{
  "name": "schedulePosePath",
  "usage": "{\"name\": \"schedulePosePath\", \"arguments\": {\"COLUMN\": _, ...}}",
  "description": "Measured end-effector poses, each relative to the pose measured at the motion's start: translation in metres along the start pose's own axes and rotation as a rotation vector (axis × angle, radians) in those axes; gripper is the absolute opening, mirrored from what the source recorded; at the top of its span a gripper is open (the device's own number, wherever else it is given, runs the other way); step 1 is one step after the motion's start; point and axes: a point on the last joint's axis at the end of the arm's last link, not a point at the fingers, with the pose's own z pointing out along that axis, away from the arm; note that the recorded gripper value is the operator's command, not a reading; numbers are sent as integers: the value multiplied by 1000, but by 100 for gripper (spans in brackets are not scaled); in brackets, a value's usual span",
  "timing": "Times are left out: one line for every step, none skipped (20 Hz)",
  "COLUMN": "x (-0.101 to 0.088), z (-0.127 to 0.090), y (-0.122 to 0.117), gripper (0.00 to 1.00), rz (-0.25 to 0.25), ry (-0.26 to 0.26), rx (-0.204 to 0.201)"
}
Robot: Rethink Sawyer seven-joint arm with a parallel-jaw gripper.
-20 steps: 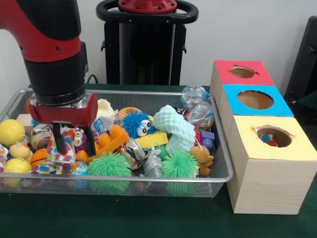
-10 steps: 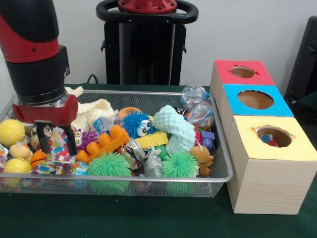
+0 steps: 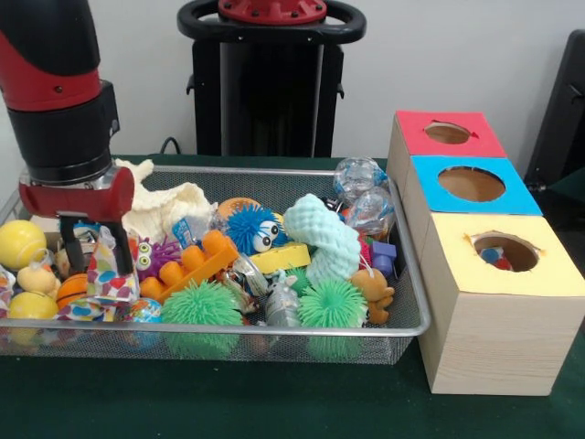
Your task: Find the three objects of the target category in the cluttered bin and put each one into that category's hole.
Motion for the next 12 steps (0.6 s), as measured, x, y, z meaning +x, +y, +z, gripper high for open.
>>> {"name": "schedulePosePath", "arguments": {"x": 0, "z": 1, "y": 3, "gripper": 100, "rz": -16, "ry": -6, "rx": 8}}
{"name": "schedulePosePath", "arguments": {"x": 0, "z": 2, "y": 6, "gripper": 100, "rz": -26, "ry": -10, "rx": 13}}
{"name": "schedulePosePath", "arguments": {"x": 0, "z": 3, "y": 10, "gripper": 100, "rz": -42, "ry": -18, "rx": 19}}
{"name": "schedulePosePath", "arguments": {"x": 0, "z": 4, "y": 15, "gripper": 100, "rz": -58, "ry": -25, "rx": 25}}
{"name": "schedulePosePath", "arguments": {"x": -1, "z": 5, "y": 18, "gripper": 100, "rz": -68, "ry": -29, "rx": 29}}
{"name": "schedulePosePath", "arguments": {"x": -1, "z": 5, "y": 20, "gripper": 100, "rz": -75, "ry": -32, "rx": 32}}
{"name": "schedulePosePath", "arguments": {"x": 0, "z": 6, "y": 22, "gripper": 100, "rz": -83, "ry": -34, "rx": 34}}
{"name": "schedulePosePath", "arguments": {"x": 0, "z": 9, "y": 26, "gripper": 100, "rz": -95, "ry": -38, "rx": 38}}
{"name": "schedulePosePath", "arguments": {"x": 1, "z": 12, "y": 29, "gripper": 100, "rz": -106, "ry": -42, "rx": 41}}
{"name": "schedulePosePath", "arguments": {"x": 2, "z": 16, "y": 33, "gripper": 100, "rz": -114, "ry": -44, "rx": 40}}
{"name": "schedulePosePath", "arguments": {"x": 3, "z": 20, "y": 35, "gripper": 100, "rz": -120, "ry": -46, "rx": 39}}
{"name": "schedulePosePath", "arguments": {"x": 6, "z": 27, "y": 39, "gripper": 100, "rz": -128, "ry": -49, "rx": 36}}
